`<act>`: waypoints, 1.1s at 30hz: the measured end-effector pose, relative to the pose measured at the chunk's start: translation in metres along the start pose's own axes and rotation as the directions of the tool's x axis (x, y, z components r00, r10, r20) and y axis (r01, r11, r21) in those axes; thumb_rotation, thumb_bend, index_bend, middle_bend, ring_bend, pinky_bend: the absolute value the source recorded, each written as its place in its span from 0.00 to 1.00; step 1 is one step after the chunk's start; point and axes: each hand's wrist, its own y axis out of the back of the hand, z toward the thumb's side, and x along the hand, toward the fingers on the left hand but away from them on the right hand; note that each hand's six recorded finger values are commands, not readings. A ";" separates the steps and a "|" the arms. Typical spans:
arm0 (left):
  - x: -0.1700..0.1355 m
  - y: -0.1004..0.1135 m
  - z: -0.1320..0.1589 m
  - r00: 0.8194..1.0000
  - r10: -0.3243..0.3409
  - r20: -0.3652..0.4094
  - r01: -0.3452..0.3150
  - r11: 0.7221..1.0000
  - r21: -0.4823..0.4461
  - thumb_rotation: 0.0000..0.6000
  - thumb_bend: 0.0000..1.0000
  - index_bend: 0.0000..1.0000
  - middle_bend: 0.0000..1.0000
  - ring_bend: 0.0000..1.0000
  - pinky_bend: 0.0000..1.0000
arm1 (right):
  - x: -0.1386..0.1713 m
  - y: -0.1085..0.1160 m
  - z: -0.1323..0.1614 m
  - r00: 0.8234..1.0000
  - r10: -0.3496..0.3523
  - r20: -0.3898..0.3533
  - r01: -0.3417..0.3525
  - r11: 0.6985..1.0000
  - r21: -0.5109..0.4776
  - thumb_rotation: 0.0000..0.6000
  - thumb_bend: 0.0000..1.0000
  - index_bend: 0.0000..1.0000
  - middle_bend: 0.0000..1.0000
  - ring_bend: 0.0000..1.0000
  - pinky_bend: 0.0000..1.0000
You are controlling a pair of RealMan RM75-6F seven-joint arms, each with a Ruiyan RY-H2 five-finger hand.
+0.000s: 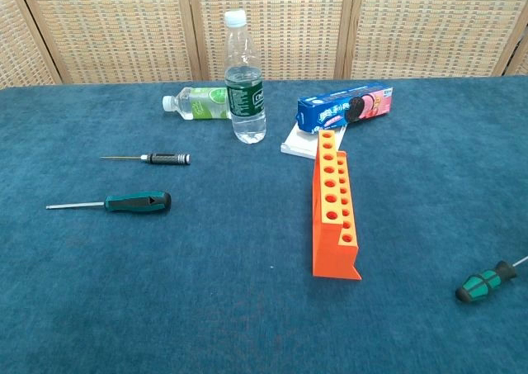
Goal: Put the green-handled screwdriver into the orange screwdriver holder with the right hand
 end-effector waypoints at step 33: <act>-0.001 0.002 0.002 1.000 0.003 0.008 -0.003 1.000 -0.004 1.00 0.00 0.00 0.00 0.00 0.00 | 0.002 -0.001 0.003 1.000 0.012 -0.010 -0.012 1.000 -0.008 1.00 0.22 0.00 0.00 0.00 0.00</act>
